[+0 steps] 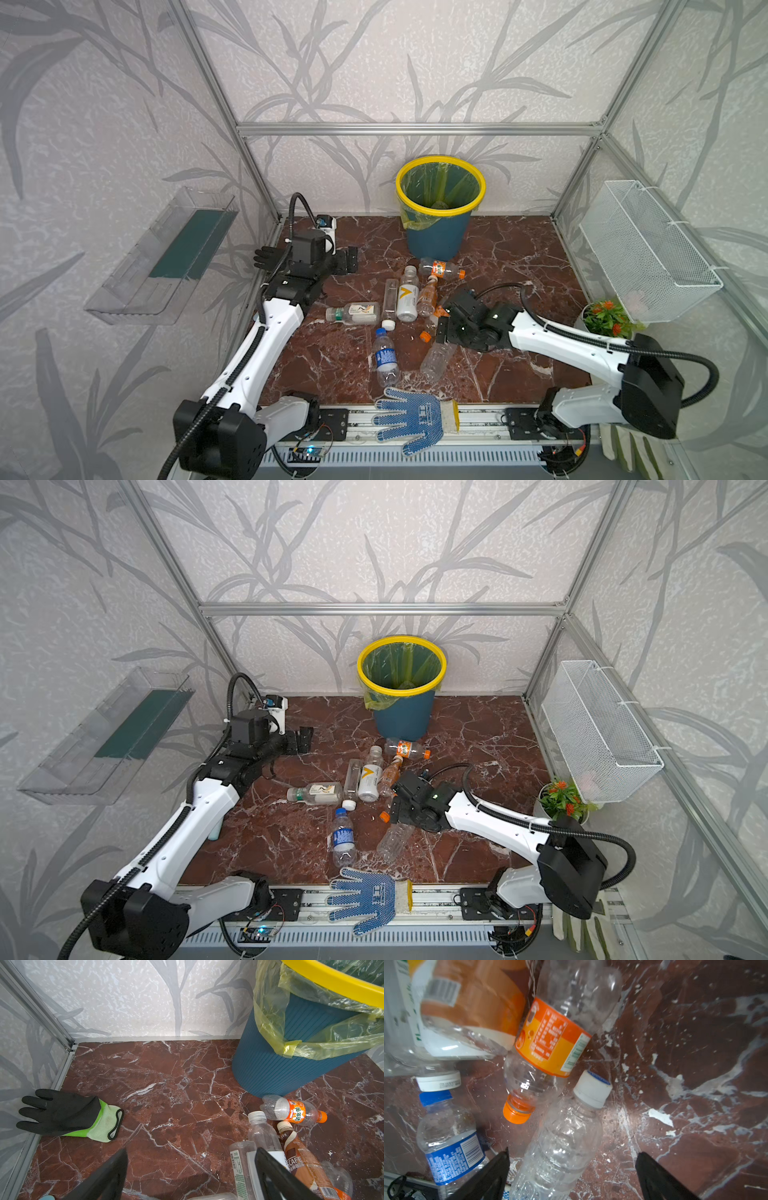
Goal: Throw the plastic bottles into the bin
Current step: 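Withdraw the left arm while the right gripper grasps the blue-and-white-capped bottle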
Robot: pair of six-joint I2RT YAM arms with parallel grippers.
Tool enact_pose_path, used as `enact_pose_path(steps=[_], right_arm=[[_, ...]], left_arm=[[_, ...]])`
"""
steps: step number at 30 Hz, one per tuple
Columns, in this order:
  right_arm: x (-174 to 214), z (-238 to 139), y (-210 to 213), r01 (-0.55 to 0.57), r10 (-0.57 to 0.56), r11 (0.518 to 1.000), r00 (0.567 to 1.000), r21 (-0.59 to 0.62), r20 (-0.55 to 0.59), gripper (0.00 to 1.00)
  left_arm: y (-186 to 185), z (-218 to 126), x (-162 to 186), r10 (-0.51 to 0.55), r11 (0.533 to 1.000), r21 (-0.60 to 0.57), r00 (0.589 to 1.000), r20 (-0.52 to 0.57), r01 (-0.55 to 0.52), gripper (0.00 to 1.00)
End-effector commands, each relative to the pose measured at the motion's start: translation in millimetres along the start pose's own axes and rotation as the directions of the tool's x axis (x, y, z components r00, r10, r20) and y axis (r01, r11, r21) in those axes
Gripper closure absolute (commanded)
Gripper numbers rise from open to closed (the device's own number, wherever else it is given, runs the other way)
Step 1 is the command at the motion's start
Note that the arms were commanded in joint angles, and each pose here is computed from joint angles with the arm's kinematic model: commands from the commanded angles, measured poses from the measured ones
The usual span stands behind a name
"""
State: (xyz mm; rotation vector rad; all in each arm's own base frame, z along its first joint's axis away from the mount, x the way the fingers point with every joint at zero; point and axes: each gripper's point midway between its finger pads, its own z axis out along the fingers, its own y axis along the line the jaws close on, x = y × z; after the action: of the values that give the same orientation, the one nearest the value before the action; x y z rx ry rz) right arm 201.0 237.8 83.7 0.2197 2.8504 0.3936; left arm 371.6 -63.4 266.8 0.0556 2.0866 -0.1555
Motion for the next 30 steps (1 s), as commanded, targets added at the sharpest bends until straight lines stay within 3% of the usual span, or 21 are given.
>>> enact_pose_path(steps=[1,12,18,30], right_arm=[[7.5,0.7,9.4,0.004,-0.003,1.0,0.999,0.024,-0.044,0.05],[19.4,21.5,1.9,0.109,-0.09,0.986,0.984,0.124,-0.151,0.05],[25.5,26.7,-24.6,0.103,-0.063,0.975,0.978,0.198,-0.198,0.05],[9.1,26.8,-74.2,0.079,-0.034,0.96,0.985,0.27,-0.168,0.07]], left_arm=[[4.9,-6.0,-8.7,-0.017,1.0,-0.019,0.999,0.046,0.017,0.05],[7.8,3.0,-1.4,-0.02,0.999,-0.033,1.0,0.02,0.02,0.07],[8.8,4.4,0.1,-0.017,0.999,-0.039,1.0,0.015,0.017,0.07],[10.1,10.5,5.5,-0.011,0.999,-0.046,1.0,-0.007,0.011,0.08]])
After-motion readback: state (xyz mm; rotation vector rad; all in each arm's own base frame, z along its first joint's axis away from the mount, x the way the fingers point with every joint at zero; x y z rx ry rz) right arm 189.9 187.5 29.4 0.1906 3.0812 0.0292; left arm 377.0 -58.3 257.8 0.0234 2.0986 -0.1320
